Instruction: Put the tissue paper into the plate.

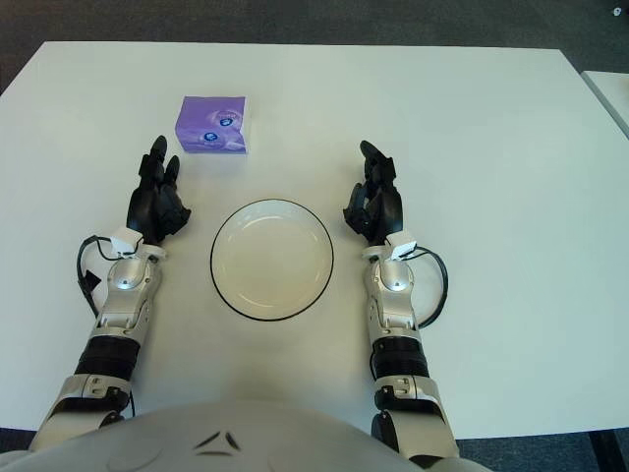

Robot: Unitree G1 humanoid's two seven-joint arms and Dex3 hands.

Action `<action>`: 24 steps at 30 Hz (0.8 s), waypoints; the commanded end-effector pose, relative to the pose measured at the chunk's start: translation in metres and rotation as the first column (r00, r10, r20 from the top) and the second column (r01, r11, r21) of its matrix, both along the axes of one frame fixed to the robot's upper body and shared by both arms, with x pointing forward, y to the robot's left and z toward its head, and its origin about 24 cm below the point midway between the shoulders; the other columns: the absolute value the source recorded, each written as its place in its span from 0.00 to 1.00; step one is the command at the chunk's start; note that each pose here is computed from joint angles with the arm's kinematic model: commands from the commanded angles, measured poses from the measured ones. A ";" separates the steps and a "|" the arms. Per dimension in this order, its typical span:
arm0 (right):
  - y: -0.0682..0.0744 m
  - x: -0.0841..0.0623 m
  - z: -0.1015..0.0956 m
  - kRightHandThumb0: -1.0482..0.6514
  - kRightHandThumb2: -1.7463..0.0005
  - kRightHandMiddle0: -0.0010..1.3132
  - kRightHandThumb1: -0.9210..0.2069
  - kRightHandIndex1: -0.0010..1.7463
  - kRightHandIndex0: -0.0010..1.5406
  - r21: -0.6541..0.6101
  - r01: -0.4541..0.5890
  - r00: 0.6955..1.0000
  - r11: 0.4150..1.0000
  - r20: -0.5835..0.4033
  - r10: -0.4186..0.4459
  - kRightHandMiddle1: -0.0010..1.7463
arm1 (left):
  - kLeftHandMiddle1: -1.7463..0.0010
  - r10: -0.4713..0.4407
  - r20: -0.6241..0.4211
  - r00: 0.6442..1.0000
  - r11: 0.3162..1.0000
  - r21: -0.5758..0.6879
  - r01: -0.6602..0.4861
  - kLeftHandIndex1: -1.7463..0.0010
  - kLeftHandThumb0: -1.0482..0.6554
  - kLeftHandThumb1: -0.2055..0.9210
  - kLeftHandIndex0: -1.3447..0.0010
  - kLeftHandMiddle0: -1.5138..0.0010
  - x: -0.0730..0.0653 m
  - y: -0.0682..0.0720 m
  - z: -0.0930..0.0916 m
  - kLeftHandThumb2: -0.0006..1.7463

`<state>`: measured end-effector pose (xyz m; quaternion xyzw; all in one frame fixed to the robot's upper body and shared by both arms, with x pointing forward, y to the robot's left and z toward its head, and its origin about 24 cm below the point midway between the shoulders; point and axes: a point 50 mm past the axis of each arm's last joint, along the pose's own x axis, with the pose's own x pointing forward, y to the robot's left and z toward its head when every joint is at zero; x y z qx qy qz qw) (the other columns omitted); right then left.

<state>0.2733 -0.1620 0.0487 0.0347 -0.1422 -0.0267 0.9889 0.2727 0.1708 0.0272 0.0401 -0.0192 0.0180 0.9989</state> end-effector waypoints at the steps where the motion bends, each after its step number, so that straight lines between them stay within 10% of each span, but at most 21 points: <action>1: -0.004 -0.017 -0.040 0.29 0.50 0.00 0.00 0.00 0.13 0.021 0.022 0.982 1.000 -0.186 -0.018 0.33 | 1.00 0.018 -0.165 0.986 1.000 -0.004 -0.019 0.86 0.11 1.00 1.00 0.87 -0.020 0.003 -0.036 0.63; 24: -0.004 -0.019 -0.040 0.27 0.51 0.00 0.00 0.00 0.13 0.004 0.033 0.979 0.999 -0.201 -0.031 0.32 | 1.00 0.030 -0.150 0.988 1.000 0.012 -0.029 0.85 0.11 1.00 1.00 0.86 -0.021 0.004 -0.034 0.63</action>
